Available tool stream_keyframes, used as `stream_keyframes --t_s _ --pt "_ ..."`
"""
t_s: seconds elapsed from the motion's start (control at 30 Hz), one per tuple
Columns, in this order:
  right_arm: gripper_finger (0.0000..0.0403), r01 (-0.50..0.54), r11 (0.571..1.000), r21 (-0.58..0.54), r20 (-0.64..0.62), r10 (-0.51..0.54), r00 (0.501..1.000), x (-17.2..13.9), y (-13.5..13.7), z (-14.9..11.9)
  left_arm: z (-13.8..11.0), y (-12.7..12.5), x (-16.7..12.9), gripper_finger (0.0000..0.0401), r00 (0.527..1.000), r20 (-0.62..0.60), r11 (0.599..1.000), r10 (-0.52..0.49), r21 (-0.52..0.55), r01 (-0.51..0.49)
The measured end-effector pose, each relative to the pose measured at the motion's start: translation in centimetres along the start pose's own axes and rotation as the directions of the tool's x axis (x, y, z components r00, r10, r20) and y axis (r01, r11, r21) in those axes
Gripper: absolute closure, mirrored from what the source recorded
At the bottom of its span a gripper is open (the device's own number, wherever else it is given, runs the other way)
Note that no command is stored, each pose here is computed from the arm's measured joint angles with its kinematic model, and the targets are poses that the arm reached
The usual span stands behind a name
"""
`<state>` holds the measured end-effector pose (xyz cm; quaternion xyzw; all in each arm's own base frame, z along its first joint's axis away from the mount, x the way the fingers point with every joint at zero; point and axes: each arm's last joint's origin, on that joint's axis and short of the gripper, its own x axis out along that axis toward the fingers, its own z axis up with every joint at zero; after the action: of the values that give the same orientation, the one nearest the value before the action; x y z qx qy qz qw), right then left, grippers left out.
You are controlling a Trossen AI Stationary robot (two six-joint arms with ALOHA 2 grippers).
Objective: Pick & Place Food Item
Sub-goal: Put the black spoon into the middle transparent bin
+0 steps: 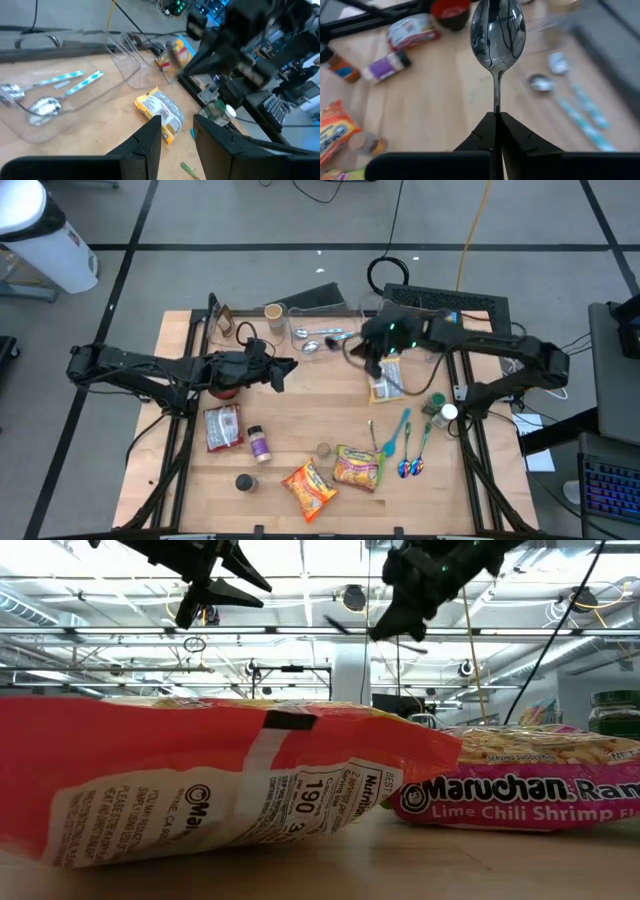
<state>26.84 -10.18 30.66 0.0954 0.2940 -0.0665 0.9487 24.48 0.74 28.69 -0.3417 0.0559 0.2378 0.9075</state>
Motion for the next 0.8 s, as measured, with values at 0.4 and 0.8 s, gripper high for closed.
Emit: stream_keyframes --t_s 0.4,0.8 --pt "0.0402 0.126 0.986 -0.110 -0.015 -0.128 0.992 -4.4 -5.6 6.5 2.6 2.2 1.2 0.0281 0.999 -0.002 0.991 -0.039 0.128 0.039" --pt "0.0403 0.124 0.984 -0.127 -0.144 -0.143 0.979 1.3 -10.8 8.6 5.1 4.5 1.8 0.0281 0.979 -0.078 0.964 -0.189 0.176 0.200"
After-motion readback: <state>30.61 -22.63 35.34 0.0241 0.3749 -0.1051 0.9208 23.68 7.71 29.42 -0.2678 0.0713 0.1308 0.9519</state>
